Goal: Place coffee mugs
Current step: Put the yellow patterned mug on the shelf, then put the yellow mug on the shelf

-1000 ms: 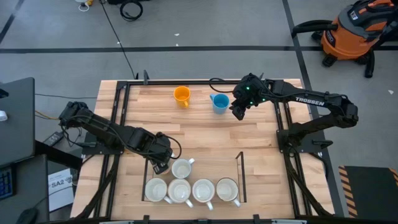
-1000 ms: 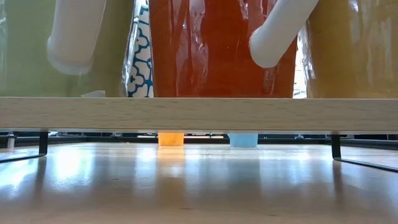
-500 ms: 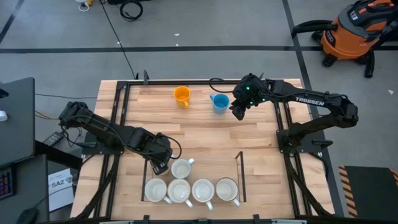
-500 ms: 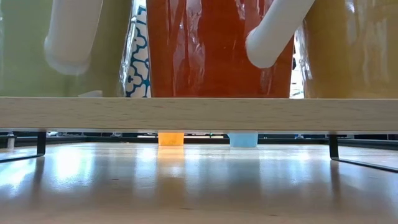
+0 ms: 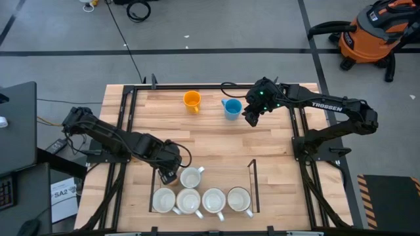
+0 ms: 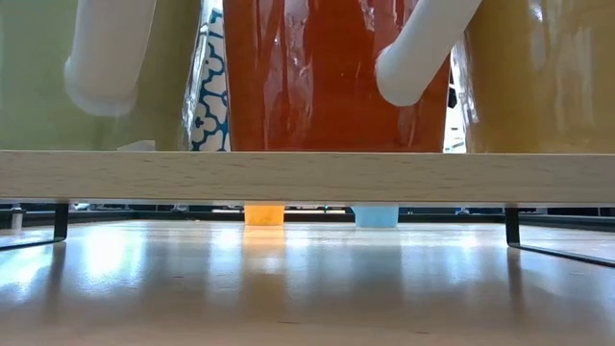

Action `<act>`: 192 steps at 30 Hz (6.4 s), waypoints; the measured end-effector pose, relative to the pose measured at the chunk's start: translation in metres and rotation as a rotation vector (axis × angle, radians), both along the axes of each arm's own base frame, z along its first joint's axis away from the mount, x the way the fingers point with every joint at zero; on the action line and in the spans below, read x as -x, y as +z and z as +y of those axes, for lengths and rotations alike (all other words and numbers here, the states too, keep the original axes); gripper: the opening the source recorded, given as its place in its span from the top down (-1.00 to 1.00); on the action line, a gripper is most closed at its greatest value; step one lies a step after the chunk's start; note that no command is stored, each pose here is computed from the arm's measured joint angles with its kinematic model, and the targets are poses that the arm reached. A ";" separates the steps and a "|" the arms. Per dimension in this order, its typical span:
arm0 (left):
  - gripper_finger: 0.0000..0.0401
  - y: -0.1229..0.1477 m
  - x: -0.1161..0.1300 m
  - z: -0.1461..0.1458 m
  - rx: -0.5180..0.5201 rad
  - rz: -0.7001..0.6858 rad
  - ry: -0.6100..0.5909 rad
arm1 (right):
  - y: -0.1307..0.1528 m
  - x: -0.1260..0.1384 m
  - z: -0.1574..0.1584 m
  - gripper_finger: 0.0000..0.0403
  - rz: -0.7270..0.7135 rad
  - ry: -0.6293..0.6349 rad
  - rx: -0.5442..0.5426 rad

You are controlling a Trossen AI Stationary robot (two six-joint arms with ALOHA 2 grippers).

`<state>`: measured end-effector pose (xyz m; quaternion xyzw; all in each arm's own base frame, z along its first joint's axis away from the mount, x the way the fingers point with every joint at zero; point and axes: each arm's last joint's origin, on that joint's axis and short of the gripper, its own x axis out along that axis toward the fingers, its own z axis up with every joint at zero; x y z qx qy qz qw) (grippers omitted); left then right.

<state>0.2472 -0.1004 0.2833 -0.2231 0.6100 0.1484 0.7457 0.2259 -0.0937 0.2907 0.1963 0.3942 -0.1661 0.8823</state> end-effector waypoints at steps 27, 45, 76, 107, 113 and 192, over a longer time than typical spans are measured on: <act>0.29 0.061 -0.042 0.116 -0.343 -0.315 -0.091 | 0.000 0.000 0.000 0.31 -0.002 0.000 0.001; 0.29 0.027 -0.062 0.238 -0.492 -0.231 -0.184 | 0.001 -0.001 0.000 0.31 -0.015 0.006 0.012; 0.29 -0.066 -0.096 0.270 -0.435 0.054 -0.239 | 0.001 -0.001 -0.001 0.31 -0.017 0.008 0.015; 0.77 -0.076 -0.103 0.260 -0.147 -0.041 0.386 | 0.001 -0.001 -0.001 0.31 -0.017 0.008 0.015; 0.68 -0.077 -0.107 0.252 -0.037 -0.065 0.504 | 0.001 -0.001 -0.001 0.31 -0.017 0.008 0.015; 0.24 -0.033 -0.088 0.264 -0.440 -0.087 -0.287 | 0.001 -0.001 -0.001 0.31 -0.018 0.008 0.015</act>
